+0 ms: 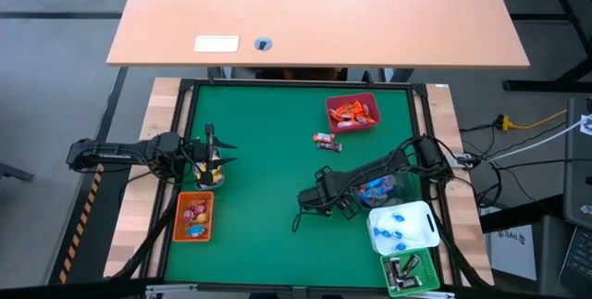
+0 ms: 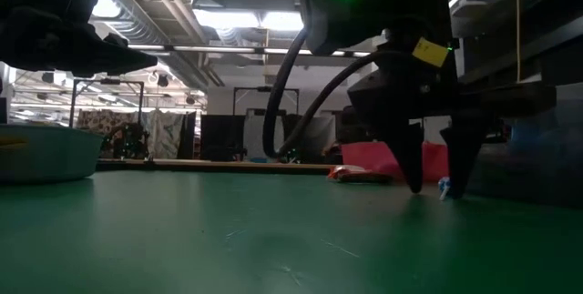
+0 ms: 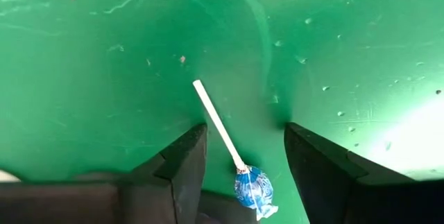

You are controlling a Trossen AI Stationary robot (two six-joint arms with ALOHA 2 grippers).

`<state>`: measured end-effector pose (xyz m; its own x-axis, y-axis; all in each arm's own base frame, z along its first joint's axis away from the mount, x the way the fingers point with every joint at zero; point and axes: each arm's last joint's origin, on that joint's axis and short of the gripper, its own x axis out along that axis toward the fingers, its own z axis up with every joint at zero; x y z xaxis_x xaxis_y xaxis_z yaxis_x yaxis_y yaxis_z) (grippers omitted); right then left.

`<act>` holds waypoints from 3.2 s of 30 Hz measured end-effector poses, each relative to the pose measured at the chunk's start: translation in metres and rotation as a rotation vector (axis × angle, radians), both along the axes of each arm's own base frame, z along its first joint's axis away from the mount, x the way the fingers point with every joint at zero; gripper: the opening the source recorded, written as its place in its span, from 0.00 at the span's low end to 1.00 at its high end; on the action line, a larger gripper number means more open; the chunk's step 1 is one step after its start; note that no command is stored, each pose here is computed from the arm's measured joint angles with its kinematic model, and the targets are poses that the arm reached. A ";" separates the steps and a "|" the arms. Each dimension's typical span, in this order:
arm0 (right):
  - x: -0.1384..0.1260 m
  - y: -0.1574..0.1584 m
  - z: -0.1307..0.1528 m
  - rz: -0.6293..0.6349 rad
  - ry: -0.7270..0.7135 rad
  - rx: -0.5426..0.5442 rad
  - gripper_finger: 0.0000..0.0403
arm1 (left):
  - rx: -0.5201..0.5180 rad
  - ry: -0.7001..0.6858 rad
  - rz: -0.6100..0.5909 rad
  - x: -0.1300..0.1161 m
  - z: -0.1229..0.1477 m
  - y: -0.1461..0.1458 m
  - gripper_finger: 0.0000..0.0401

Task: Sort candy
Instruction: Put the blue candy into the white bin, then put the brown chocolate bar into the green bin

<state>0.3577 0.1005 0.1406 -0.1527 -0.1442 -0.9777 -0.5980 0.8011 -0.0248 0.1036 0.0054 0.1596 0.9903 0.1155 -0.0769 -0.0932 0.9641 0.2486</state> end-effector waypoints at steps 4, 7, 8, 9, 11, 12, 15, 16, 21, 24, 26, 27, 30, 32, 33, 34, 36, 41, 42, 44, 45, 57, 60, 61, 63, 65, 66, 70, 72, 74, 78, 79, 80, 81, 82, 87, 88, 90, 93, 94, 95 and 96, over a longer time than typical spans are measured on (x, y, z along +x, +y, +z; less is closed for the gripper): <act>0.000 0.000 0.000 -0.002 0.006 0.008 0.42 | 0.000 0.000 0.000 0.000 0.000 0.000 0.35; -0.001 0.000 0.000 -0.003 0.009 0.012 0.33 | 0.000 0.000 0.000 0.000 0.000 0.000 0.35; -0.001 0.000 -0.001 -0.004 0.011 0.014 0.29 | 0.000 0.000 0.000 0.000 0.000 0.000 0.35; -0.001 0.000 -0.001 -0.005 0.012 0.016 0.26 | 0.000 0.000 0.000 0.000 0.000 0.000 0.35; -0.001 0.001 -0.001 -0.006 0.014 0.021 0.18 | 0.000 0.000 0.000 0.000 0.000 0.000 0.35; -0.001 0.001 -0.001 -0.006 0.014 0.024 0.14 | 0.000 0.000 0.000 0.000 0.000 0.000 0.35; -0.001 0.001 -0.001 -0.006 0.012 0.024 0.03 | 0.000 0.000 0.000 0.000 0.000 0.000 0.35; -0.001 0.001 -0.001 -0.007 0.012 0.024 0.02 | 0.000 0.000 0.000 0.000 0.000 0.000 0.35; 0.000 0.001 -0.001 -0.007 0.011 0.025 0.04 | 0.000 0.000 0.000 0.000 0.000 0.000 0.35; 0.002 0.001 0.003 -0.008 0.009 0.025 0.01 | 0.000 0.000 0.000 0.000 0.000 0.000 0.35; 0.008 0.003 0.007 -0.008 -0.020 0.035 0.01 | 0.000 0.000 0.000 0.000 0.000 0.000 0.35; 0.011 0.004 0.011 -0.008 -0.042 0.042 0.02 | 0.000 0.000 0.000 0.000 0.000 0.000 0.35; 0.019 0.007 0.026 -0.010 -0.079 0.071 0.01 | 0.000 0.000 0.000 0.000 0.000 0.000 0.35; 0.026 0.010 0.038 -0.021 -0.107 0.124 0.01 | 0.000 0.000 0.000 0.000 0.000 0.000 0.35; 0.029 0.012 0.045 -0.039 -0.122 0.151 0.01 | 0.000 0.000 0.000 0.000 0.000 0.000 0.35; 0.032 0.013 0.052 -0.062 -0.135 0.175 0.01 | 0.000 0.000 0.000 0.000 0.000 0.000 0.35; 0.036 0.016 0.069 -0.107 -0.144 0.234 0.01 | 0.000 0.000 0.000 0.000 0.000 0.000 0.35; 0.036 0.024 0.112 -0.248 -0.098 0.396 0.00 | 0.000 0.000 0.000 0.000 0.000 0.000 0.35; 0.034 0.026 0.120 -0.273 -0.079 0.421 0.00 | 0.000 0.001 0.000 0.000 0.000 0.000 0.35; 0.030 0.033 0.131 -0.300 -0.047 0.462 0.00 | 0.000 0.000 0.000 0.000 0.000 0.000 0.35; 0.027 0.038 0.134 -0.296 -0.034 0.478 0.00 | 0.000 0.000 0.000 0.000 0.000 0.000 0.35; -0.027 0.105 0.125 -0.353 0.153 0.314 0.00 | 0.000 0.000 -0.001 0.000 0.000 0.000 0.35; -0.047 0.114 0.120 -0.376 0.167 0.233 0.00 | 0.000 0.000 0.000 0.000 0.000 0.000 0.35; -0.053 0.116 0.117 -0.387 0.173 0.204 0.00 | 0.000 0.000 -0.001 0.000 0.000 0.000 0.35; -0.069 0.116 0.112 -0.425 0.198 0.160 0.00 | 0.000 0.000 0.000 0.000 0.000 0.000 0.35; -0.083 0.114 0.111 -0.481 0.217 0.113 0.00 | 0.000 0.000 0.000 0.000 0.000 0.000 0.35; -0.090 0.111 0.111 -0.508 0.219 0.098 0.00 | 0.000 0.000 0.000 0.000 0.000 0.000 0.35; -0.109 0.106 0.103 -0.578 0.223 0.000 0.00 | 0.000 0.000 0.000 0.000 0.000 0.000 0.35; -0.113 0.105 0.096 -0.590 0.219 -0.044 0.00 | 0.000 0.000 0.000 0.000 0.000 0.000 0.35; -0.117 0.105 0.092 -0.584 0.224 -0.065 0.01 | 0.000 0.000 0.000 0.000 0.000 0.000 0.35; -0.119 0.101 0.085 -0.593 0.243 -0.095 0.08 | 0.000 0.000 0.000 0.000 0.000 0.000 0.35; -0.119 0.100 0.084 -0.596 0.246 -0.100 0.11 | 0.000 0.000 -0.001 0.000 0.000 0.000 0.35; -0.119 0.099 0.083 -0.598 0.249 -0.101 0.14 | 0.000 0.000 0.000 0.000 0.000 0.000 0.35; -0.119 0.099 0.083 -0.598 0.249 -0.101 0.17 | 0.000 0.000 0.000 0.000 0.000 0.000 0.35; -0.119 0.099 0.083 -0.598 0.248 -0.101 0.20 | 0.000 0.000 0.000 0.000 0.000 0.000 0.35; -0.115 0.094 0.084 -0.556 0.258 -0.074 0.32 | 0.000 0.000 0.000 0.000 0.000 0.000 0.35; -0.113 0.092 0.084 -0.558 0.259 -0.069 0.33 | 0.000 0.000 -0.001 0.000 0.000 0.000 0.35; -0.108 0.086 0.084 -0.572 0.264 -0.061 0.34 | 0.000 0.000 -0.001 0.000 0.000 0.000 0.35; -0.099 0.073 0.084 -0.632 0.297 -0.025 0.34 | 0.000 0.000 -0.001 0.000 0.000 0.000 0.35; -0.096 0.069 0.085 -0.657 0.312 -0.009 0.34 | 0.000 0.000 -0.001 0.000 0.000 0.000 0.35; -0.092 0.063 0.085 -0.682 0.328 0.009 0.34 | 0.000 0.000 -0.001 0.000 0.000 0.000 0.35; -0.089 0.058 0.085 -0.699 0.340 0.027 0.34 | 0.000 0.000 0.000 0.000 0.000 0.000 0.35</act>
<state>0.2686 0.1586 0.2254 -0.4918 0.1194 -0.8625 0.0750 0.9927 0.0946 0.1036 0.0054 0.1596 0.9904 0.1152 -0.0768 -0.0929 0.9642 0.2485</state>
